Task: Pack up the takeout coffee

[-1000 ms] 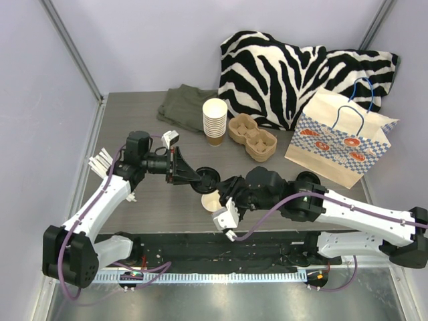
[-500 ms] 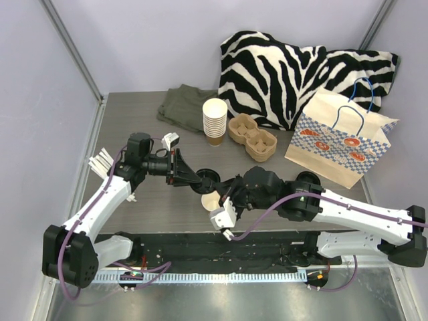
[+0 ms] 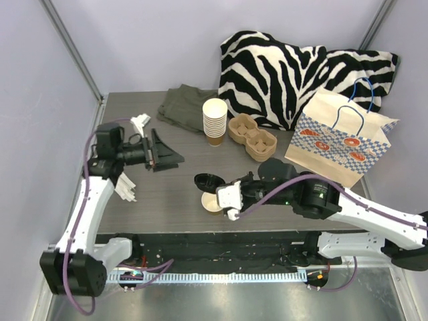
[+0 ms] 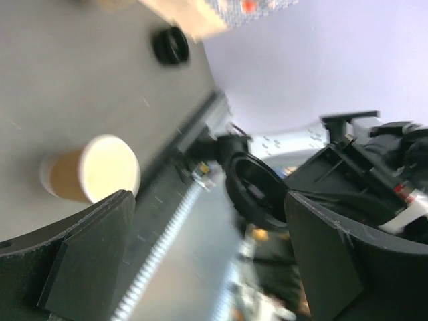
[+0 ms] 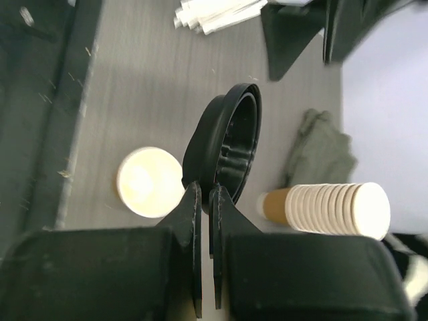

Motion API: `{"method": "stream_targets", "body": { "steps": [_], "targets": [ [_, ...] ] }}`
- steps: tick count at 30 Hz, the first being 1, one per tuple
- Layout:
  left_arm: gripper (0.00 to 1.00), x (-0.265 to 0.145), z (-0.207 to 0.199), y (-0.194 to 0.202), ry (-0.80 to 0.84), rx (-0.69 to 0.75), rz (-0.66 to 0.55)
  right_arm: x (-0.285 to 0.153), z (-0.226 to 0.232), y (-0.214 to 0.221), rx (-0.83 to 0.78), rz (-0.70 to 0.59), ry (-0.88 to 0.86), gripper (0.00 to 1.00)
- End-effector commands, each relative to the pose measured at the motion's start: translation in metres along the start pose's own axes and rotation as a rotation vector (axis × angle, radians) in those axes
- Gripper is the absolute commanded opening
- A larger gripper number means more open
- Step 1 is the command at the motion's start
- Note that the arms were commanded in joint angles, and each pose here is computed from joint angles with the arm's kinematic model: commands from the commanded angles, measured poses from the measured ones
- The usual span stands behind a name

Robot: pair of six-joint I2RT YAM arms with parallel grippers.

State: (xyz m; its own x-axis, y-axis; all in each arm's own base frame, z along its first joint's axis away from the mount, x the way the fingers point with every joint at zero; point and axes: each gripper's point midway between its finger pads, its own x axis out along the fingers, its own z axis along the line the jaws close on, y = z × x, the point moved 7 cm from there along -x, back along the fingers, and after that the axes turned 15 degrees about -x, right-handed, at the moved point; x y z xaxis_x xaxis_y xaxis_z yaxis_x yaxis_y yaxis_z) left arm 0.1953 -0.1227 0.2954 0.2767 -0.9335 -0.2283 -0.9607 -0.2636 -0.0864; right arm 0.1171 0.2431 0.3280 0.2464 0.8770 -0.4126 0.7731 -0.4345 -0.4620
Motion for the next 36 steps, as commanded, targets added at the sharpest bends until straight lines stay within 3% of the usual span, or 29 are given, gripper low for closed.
{"method": "stream_targets", "body": {
  "steps": [1, 4, 9, 15, 24, 36],
  "targets": [
    [1.00, -0.029, -0.032, 0.008, 0.032, 0.411, -0.125, -0.022, -0.008, -0.019, 0.417, -0.122, 0.020, 0.01],
    [1.00, -0.038, -0.035, 0.025, 0.037, 0.617, -0.161, -0.020, -0.009, -0.011, 0.575, -0.178, -0.010, 0.01],
    [0.99, -0.037, -0.014, 0.045, 0.081, 0.693, -0.070, -0.003, -0.022, 0.009, 0.942, -0.248, -0.114, 0.01],
    [0.98, -0.034, -0.001, 0.046, 0.074, 0.818, -0.113, 0.005, -0.018, 0.001, 1.124, -0.387, -0.351, 0.01],
    [0.95, 0.002, 0.007, 0.068, 0.089, 0.782, 0.056, 0.010, -0.007, -0.001, 1.250, -0.475, -0.486, 0.01],
    [0.58, 0.025, 0.006, 0.075, 0.161, 0.580, 0.159, 0.016, 0.000, 0.019, 1.324, -0.436, -0.493, 0.01]
  ]
}}
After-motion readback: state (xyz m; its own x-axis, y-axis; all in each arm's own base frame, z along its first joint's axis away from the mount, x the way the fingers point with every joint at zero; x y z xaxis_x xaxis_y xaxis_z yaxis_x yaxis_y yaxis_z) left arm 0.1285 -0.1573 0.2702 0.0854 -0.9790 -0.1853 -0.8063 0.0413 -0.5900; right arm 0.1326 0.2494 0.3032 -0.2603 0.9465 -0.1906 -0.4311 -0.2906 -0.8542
